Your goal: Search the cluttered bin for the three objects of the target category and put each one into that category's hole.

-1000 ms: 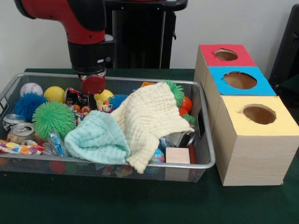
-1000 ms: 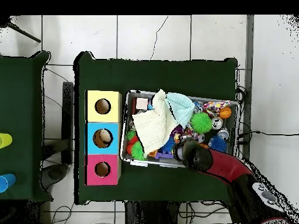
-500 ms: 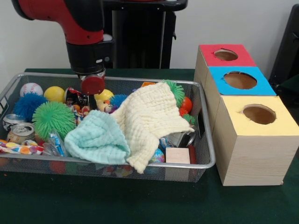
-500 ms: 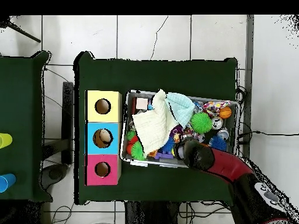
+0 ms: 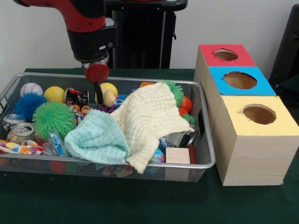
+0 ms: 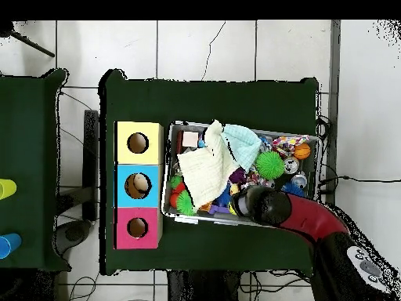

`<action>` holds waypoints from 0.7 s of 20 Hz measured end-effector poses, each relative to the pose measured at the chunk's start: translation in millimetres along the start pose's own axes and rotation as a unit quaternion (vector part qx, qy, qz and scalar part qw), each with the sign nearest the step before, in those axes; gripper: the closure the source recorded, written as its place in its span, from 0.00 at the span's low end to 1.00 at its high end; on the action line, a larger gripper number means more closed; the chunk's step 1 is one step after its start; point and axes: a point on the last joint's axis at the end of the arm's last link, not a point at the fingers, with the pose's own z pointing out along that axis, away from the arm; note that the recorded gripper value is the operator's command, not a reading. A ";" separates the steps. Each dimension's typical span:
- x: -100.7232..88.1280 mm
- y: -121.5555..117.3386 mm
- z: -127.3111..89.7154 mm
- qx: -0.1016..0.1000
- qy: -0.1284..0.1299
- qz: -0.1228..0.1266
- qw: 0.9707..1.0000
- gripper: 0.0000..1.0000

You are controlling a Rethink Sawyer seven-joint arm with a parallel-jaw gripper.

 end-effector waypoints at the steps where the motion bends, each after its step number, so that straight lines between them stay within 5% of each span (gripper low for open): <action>1: 1.1 0.6 -2.2 0.003 0.002 -0.001 1.000 0.00; 13: 18.2 19.6 -11.2 0.002 0.026 -0.006 1.000 0.00; 14: 19.5 20.8 -10.8 0.001 0.027 -0.007 1.000 1.00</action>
